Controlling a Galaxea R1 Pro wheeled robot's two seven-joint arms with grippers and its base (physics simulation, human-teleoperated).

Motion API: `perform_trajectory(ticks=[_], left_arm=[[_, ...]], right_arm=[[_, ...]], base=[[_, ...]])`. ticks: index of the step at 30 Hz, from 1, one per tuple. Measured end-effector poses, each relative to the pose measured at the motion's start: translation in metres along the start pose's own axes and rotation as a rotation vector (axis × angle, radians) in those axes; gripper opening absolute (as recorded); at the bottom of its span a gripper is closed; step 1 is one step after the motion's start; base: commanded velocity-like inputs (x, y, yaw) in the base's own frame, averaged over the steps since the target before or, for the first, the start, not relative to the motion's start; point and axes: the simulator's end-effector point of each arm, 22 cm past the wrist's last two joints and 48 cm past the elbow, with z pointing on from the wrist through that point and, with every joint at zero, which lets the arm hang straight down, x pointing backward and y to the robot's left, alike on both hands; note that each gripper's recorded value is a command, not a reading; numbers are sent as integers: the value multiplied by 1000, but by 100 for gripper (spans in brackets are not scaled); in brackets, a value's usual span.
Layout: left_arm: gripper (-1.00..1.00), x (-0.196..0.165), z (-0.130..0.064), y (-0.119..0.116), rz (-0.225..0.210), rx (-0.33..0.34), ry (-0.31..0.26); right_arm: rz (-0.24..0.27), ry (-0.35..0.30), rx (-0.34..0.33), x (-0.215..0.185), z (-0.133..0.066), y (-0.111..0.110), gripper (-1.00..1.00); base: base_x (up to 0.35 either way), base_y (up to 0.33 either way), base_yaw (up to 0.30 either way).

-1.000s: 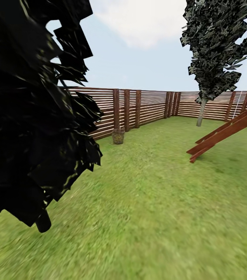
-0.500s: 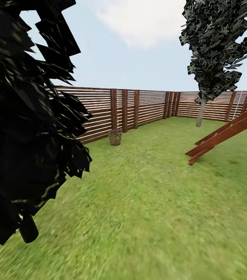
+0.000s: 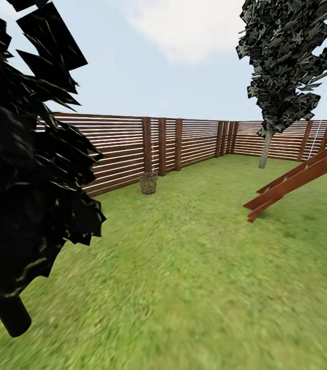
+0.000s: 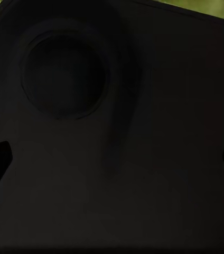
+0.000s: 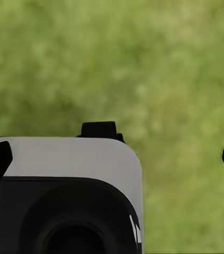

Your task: Take the three Easter eggs out of the wicker basket on the lawn in the garden, then place them on the lawn next to a single tree (choose any tree) so that all three eggs are next to the same tree and none are left in the basket.

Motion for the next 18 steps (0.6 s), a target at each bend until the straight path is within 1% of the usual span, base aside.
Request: perform_trajectory(ticks=[18], left_arm=[[100, 0, 0, 0, 0, -1, 0]], right_arm=[[0, 0, 0, 0, 0, 0, 100]], base=[[251, -213, 0]])
